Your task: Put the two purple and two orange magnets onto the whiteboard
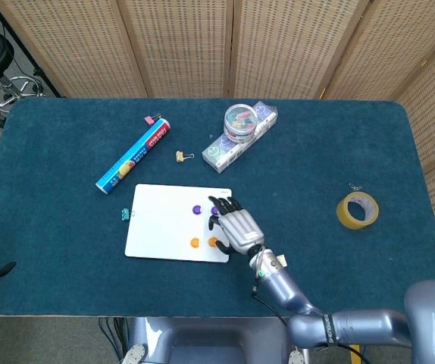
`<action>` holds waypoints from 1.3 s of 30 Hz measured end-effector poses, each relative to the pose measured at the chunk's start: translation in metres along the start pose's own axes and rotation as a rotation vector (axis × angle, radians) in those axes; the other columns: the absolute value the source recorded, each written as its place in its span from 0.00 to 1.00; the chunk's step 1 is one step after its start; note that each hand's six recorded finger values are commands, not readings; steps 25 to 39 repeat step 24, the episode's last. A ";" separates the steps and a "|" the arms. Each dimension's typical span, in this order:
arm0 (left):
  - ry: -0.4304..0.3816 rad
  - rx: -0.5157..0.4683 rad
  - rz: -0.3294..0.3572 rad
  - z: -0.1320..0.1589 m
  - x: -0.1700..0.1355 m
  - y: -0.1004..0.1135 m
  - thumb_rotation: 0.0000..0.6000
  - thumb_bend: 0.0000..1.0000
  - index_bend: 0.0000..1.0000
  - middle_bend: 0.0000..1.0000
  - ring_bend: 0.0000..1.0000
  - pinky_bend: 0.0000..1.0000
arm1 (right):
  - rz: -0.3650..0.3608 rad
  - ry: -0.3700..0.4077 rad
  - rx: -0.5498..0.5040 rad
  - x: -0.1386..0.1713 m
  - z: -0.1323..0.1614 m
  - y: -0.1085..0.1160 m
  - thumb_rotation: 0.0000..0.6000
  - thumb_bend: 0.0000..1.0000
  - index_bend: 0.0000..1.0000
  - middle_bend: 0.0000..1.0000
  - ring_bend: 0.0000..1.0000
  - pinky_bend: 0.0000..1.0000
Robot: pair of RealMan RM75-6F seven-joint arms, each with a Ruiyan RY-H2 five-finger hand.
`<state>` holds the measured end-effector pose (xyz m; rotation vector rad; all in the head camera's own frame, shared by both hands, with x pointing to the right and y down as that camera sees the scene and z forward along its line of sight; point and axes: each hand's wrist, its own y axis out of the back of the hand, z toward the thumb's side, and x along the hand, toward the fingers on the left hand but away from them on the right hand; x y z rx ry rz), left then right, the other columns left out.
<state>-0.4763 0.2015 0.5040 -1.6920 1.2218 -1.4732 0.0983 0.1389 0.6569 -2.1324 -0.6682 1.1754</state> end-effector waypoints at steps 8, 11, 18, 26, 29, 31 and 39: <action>-0.002 0.015 0.007 0.002 -0.002 -0.002 1.00 0.07 0.00 0.00 0.00 0.00 | -0.172 -0.045 0.119 0.064 -0.072 0.049 1.00 0.20 0.23 0.00 0.00 0.00; -0.003 0.023 0.013 0.003 -0.003 -0.003 1.00 0.07 0.00 0.00 0.00 0.00 | -0.214 -0.096 0.153 0.095 -0.105 0.056 1.00 0.00 0.06 0.00 0.00 0.00; 0.003 0.056 0.036 0.000 -0.008 -0.011 1.00 0.07 0.00 0.00 0.00 0.00 | -0.333 -0.301 0.224 0.173 -0.187 0.069 1.00 0.00 0.00 0.00 0.00 0.00; 0.054 0.073 0.036 -0.014 -0.009 -0.017 1.00 0.07 0.00 0.00 0.00 0.00 | -0.421 -0.416 0.231 0.241 -0.221 0.073 1.00 0.00 0.00 0.00 0.00 0.00; 0.054 0.073 0.036 -0.014 -0.009 -0.017 1.00 0.07 0.00 0.00 0.00 0.00 | -0.421 -0.416 0.231 0.241 -0.221 0.073 1.00 0.00 0.00 0.00 0.00 0.00; 0.054 0.073 0.036 -0.014 -0.009 -0.017 1.00 0.07 0.00 0.00 0.00 0.00 | -0.421 -0.416 0.231 0.241 -0.221 0.073 1.00 0.00 0.00 0.00 0.00 0.00; 0.054 0.073 0.036 -0.014 -0.009 -0.017 1.00 0.07 0.00 0.00 0.00 0.00 | -0.421 -0.416 0.231 0.241 -0.221 0.073 1.00 0.00 0.00 0.00 0.00 0.00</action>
